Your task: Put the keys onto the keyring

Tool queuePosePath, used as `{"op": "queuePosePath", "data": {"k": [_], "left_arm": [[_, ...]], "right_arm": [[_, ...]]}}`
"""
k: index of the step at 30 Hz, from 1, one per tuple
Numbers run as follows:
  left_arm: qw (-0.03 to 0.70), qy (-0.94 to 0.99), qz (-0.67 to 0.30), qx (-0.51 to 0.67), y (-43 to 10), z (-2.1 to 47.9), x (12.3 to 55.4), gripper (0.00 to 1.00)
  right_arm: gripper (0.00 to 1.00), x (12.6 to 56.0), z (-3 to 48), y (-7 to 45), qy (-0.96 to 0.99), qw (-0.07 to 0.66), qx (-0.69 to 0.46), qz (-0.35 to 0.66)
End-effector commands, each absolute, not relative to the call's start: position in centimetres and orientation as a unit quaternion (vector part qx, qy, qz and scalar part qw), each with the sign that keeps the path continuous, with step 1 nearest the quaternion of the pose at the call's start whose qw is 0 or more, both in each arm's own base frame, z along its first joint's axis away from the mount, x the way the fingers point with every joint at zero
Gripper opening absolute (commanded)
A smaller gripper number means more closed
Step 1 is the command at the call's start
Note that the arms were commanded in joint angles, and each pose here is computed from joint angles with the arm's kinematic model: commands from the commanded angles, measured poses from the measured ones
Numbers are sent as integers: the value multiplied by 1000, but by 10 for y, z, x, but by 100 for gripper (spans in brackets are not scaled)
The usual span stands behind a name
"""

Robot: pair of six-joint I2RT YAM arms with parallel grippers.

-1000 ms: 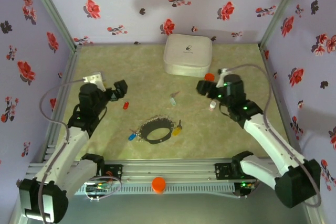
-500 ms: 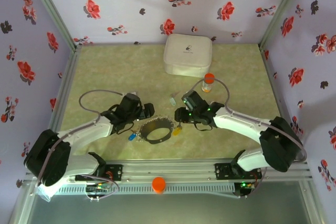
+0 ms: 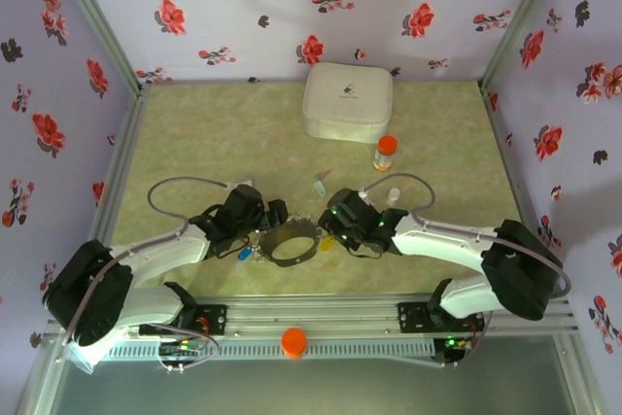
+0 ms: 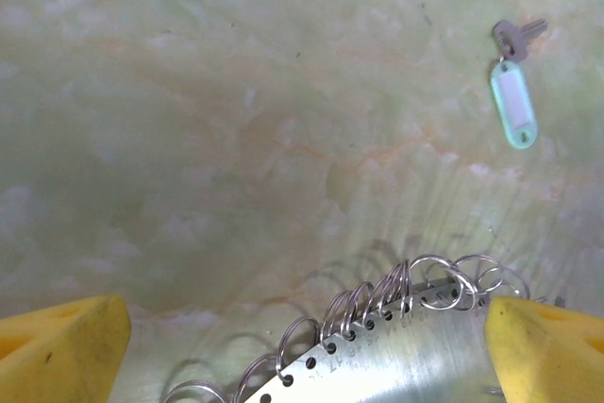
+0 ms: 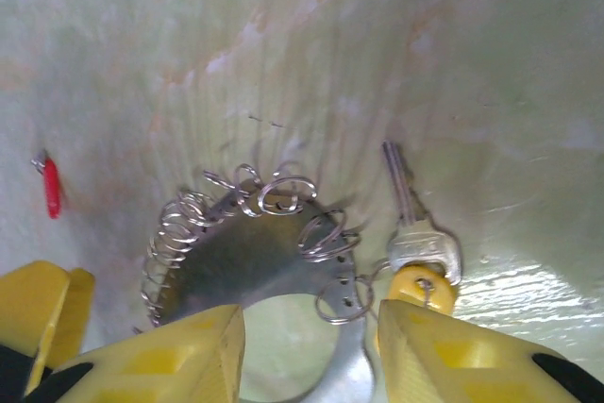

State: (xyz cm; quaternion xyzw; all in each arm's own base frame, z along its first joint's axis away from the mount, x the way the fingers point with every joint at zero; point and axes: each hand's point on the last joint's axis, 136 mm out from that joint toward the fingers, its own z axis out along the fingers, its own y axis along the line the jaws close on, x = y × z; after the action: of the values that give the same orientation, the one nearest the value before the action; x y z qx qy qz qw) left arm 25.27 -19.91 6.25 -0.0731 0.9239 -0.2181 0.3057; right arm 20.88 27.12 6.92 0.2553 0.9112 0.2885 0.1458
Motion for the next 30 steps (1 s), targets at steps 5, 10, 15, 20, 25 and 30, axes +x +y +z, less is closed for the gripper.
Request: {"op": "queuePosePath", "data": {"k": [5, 10, 15, 20, 25, 30], "left_arm": [[345, 902, -241, -100, -194, 71, 257, 97], [356, 897, -242, -103, -190, 74, 256, 97], [364, 892, -241, -114, -184, 75, 256, 97], [370, 889, -239, -124, -180, 77, 256, 96], [380, 886, -232, -131, -174, 82, 257, 96], [386, 884, -224, -137, -170, 85, 258, 96]], "right_arm": [[36, 212, 55, 280, 889, 118, 335, 290], [34, 215, 50, 286, 884, 118, 343, 294], [32, 219, 45, 292, 883, 116, 347, 293], [30, 219, 39, 286, 884, 118, 359, 276], [26, 219, 33, 288, 888, 112, 356, 269], [17, 219, 29, 291, 889, 107, 354, 269]]}}
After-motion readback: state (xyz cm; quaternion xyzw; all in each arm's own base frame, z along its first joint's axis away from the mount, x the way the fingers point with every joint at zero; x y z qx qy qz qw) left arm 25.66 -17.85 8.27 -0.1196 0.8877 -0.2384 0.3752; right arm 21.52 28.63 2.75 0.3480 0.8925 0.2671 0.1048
